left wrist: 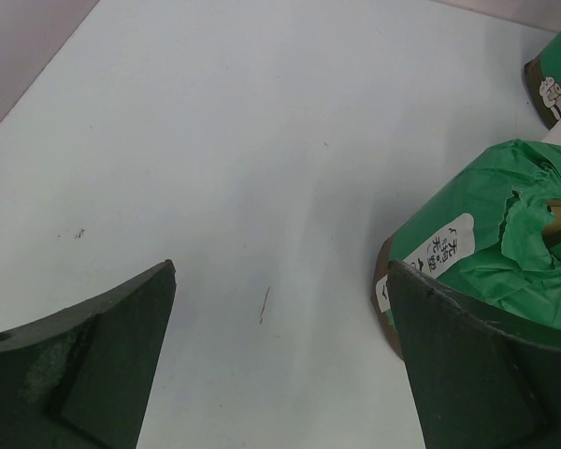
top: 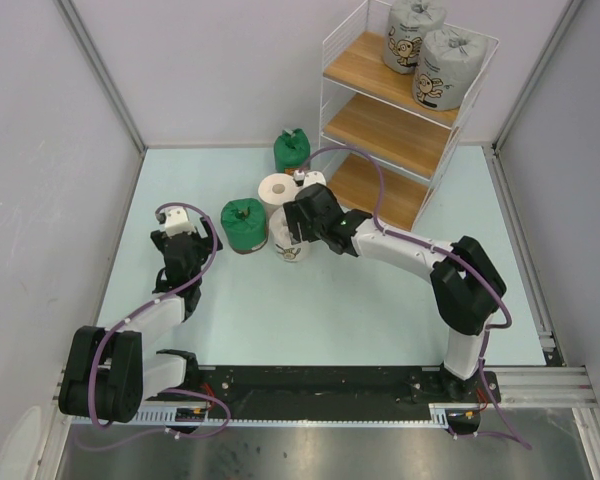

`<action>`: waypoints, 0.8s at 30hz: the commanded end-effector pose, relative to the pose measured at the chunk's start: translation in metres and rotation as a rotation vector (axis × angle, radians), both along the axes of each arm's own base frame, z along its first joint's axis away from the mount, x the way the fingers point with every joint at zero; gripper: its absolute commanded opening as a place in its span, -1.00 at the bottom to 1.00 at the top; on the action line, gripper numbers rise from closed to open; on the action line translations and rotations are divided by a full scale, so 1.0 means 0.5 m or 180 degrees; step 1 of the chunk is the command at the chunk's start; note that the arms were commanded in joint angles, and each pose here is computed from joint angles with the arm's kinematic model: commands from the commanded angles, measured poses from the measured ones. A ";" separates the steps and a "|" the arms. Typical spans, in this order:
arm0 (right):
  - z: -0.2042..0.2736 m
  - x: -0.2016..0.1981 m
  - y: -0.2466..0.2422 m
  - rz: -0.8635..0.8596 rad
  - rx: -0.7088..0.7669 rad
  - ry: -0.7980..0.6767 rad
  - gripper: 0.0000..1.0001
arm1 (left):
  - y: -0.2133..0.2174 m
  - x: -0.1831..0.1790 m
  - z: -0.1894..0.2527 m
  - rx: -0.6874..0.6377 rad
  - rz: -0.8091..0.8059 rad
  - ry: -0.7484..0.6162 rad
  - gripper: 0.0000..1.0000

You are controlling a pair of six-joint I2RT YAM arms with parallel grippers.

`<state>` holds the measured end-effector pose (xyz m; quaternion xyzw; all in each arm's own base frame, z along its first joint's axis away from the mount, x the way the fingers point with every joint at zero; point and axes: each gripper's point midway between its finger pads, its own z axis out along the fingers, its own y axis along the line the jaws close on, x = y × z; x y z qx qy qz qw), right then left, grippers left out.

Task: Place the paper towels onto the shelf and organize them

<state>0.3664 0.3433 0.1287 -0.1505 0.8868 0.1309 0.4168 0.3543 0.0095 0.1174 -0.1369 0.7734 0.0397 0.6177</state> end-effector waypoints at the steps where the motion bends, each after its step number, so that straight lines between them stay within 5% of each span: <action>1: 0.070 0.024 -0.002 -0.0176 0.0241 -0.0285 0.51 | -0.008 0.020 0.039 0.0014 -0.0064 -0.0158 0.99; 24: 0.057 0.051 0.025 -0.0250 0.0441 -0.0408 0.51 | -0.009 0.022 0.040 0.0014 -0.0068 -0.0153 1.00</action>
